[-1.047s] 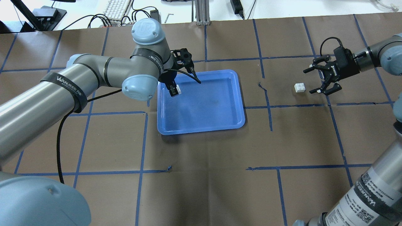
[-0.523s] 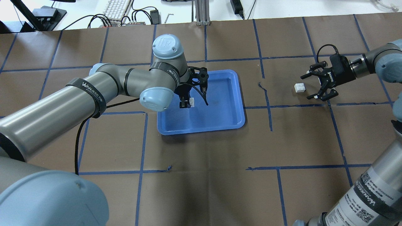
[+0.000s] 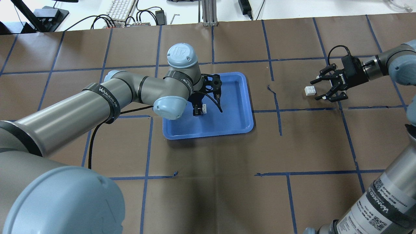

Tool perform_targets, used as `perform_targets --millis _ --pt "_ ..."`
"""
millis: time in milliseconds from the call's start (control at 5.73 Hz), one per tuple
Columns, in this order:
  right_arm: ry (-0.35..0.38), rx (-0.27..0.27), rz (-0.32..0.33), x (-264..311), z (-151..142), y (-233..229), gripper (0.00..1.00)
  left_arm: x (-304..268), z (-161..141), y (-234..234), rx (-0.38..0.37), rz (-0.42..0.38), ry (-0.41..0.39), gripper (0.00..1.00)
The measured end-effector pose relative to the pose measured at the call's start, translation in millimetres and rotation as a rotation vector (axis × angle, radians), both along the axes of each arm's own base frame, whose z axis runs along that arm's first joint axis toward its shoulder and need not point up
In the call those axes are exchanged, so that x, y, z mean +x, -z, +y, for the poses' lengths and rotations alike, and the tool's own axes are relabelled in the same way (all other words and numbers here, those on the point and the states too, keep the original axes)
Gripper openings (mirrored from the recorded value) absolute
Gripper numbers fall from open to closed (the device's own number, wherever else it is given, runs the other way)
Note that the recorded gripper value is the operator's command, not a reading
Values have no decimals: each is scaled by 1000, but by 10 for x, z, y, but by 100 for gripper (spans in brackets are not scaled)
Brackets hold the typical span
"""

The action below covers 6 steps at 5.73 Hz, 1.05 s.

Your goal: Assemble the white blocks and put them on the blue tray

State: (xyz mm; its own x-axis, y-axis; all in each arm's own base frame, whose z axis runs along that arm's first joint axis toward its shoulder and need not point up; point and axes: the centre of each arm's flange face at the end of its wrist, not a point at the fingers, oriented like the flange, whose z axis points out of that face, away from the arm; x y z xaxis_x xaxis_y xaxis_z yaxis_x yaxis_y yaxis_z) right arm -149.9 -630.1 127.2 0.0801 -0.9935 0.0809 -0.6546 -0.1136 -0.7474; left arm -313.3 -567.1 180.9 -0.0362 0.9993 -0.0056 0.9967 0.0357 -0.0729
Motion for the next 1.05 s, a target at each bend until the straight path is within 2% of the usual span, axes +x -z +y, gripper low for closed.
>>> perform_targets --millis 174,523,698,1047 --pt "-1 -2 1 3 -6 -9 30 -3 -7 -126 -14 5 0 99" --pt "3 -19 15 10 -45 -69 30 138 112 -794 4 -1 -15 99" --pt "20 -23 30 34 -63 -242 30 357 251 -1260 38 -9 -44 99" --pt "38 -29 72 380 -16 -952 30 689 737 -2150 105 -23 -129 99"
